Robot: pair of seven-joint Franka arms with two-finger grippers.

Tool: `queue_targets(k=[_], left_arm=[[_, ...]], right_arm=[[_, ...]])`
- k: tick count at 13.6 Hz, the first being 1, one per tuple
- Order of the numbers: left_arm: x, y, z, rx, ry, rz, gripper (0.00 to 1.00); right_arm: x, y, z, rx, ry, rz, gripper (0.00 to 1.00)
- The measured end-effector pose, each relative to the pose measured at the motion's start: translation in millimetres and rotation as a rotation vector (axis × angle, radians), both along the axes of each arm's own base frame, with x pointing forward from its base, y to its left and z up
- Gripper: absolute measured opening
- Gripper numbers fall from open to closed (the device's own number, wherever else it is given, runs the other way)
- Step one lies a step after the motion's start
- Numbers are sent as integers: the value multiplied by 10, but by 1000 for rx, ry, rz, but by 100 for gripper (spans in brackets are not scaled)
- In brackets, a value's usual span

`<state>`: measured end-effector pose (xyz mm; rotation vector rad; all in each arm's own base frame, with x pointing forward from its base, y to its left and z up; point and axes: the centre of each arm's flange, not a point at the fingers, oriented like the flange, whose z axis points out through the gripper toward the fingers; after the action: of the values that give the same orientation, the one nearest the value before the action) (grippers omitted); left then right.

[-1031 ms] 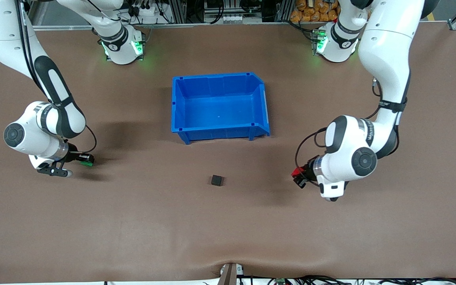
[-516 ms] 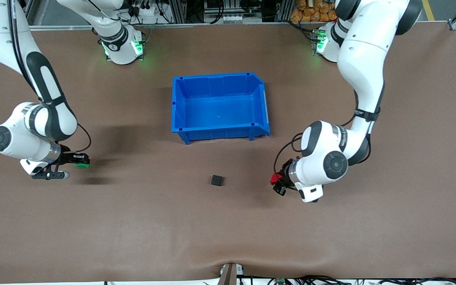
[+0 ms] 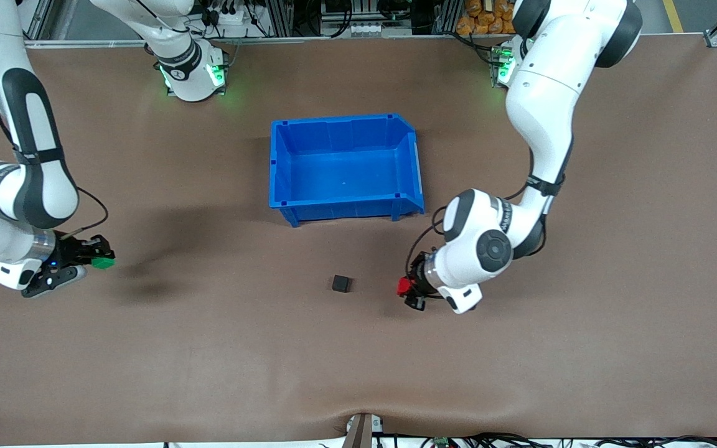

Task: Attach green and red cubes to black cube
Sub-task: 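Carry the red cube toward the black cube while the right gripper grasps green, then bring the green cube toward the black cube with the right gripper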

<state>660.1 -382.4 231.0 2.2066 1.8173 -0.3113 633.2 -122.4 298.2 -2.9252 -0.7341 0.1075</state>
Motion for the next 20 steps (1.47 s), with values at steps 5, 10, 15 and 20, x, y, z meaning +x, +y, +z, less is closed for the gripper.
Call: queue_targets(k=[5, 10, 15, 20], left_arm=[[-190, -433, -253, -17, -37, 30, 39], [-220, -621, -322, -33, -48, 54, 39], [-317, -776, -474, -44, -70, 74, 39], [-326, -800, -497, -46, -73, 74, 39]], right_arm=[[249, 262, 359, 29, -113, 486, 39], [400, 2076, 463, 43, -156, 798, 39], [337, 3600, -46, 33, -204, 967, 39], [308, 3954, -583, 31, -188, 948, 39]])
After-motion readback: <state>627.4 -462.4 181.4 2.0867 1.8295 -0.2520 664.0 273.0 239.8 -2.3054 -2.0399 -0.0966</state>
